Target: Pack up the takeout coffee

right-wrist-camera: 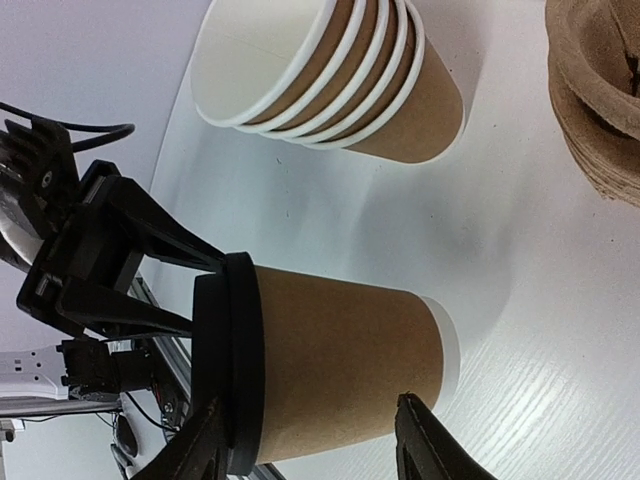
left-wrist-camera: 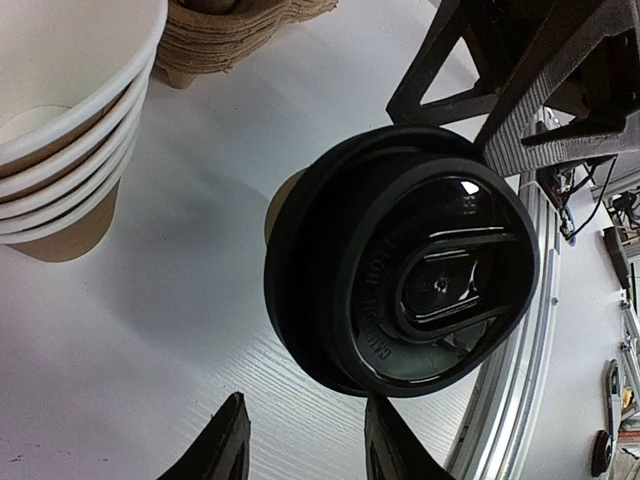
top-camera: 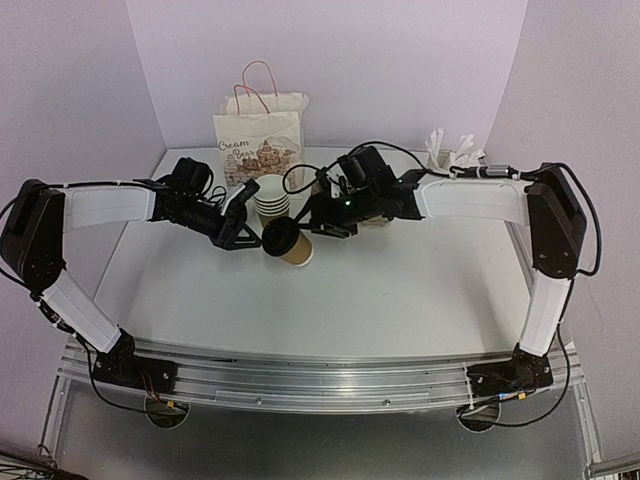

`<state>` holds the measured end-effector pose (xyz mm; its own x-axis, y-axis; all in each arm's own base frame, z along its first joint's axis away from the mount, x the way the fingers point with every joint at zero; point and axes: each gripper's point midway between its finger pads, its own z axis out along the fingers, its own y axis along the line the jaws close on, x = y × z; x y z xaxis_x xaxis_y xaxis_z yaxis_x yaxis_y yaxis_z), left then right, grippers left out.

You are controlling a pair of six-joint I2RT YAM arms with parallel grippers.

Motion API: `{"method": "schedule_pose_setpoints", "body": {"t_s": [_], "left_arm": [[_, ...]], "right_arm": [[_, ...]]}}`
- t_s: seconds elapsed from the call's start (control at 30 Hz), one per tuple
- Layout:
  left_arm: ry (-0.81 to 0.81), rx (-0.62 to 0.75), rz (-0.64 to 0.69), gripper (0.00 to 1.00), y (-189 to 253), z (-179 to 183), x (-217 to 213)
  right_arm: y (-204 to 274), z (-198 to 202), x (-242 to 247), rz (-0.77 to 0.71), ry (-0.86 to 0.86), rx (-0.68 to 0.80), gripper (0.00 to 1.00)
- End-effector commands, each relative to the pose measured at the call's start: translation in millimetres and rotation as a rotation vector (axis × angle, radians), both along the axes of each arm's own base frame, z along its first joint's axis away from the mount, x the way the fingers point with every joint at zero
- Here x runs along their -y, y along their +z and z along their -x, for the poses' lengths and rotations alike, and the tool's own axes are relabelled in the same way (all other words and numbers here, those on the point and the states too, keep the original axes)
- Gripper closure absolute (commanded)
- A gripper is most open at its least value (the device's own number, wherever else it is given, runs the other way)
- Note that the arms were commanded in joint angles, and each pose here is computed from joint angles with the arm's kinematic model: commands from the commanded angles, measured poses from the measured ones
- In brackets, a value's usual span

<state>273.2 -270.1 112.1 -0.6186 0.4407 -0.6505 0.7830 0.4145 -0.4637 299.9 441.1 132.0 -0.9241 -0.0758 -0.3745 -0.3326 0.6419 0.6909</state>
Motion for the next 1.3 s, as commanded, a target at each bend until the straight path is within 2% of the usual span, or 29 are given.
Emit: {"method": "schedule_pose_setpoints", "body": {"t_s": [0.0,0.23,0.4,0.5,0.7,0.83,0.87,1.07,1.27], "left_arm": [[-0.092,0.112,0.096,0.60,27,-1,17],[-0.109,0.120,0.153,0.58,33,-5,25],[-0.121,0.114,0.139,0.58,26,-2,24],[-0.169,0.156,0.149,0.55,36,4,23],[-0.328,0.352,0.201,0.35,52,20,22],[-0.390,0.446,0.198,0.05,44,29,22],[-0.373,0.481,0.185,0.01,41,25,24],[-0.283,0.609,0.190,0.01,29,25,41],[-0.150,0.708,0.151,0.04,27,1,44]], "right_arm": [[-20,10,1,0.010,0.038,-0.061,0.49],[-48,15,9,0.035,0.021,-0.156,0.50],[-53,14,12,0.049,0.015,-0.153,0.50],[-44,13,8,0.032,0.034,-0.133,0.50],[-16,6,4,0.003,0.066,-0.029,0.47],[0,5,10,0.007,0.081,0.058,0.41],[2,4,12,0.014,0.086,0.084,0.39],[14,1,8,0.009,0.119,0.162,0.37],[20,10,-4,0.014,0.191,0.312,0.37]]}}
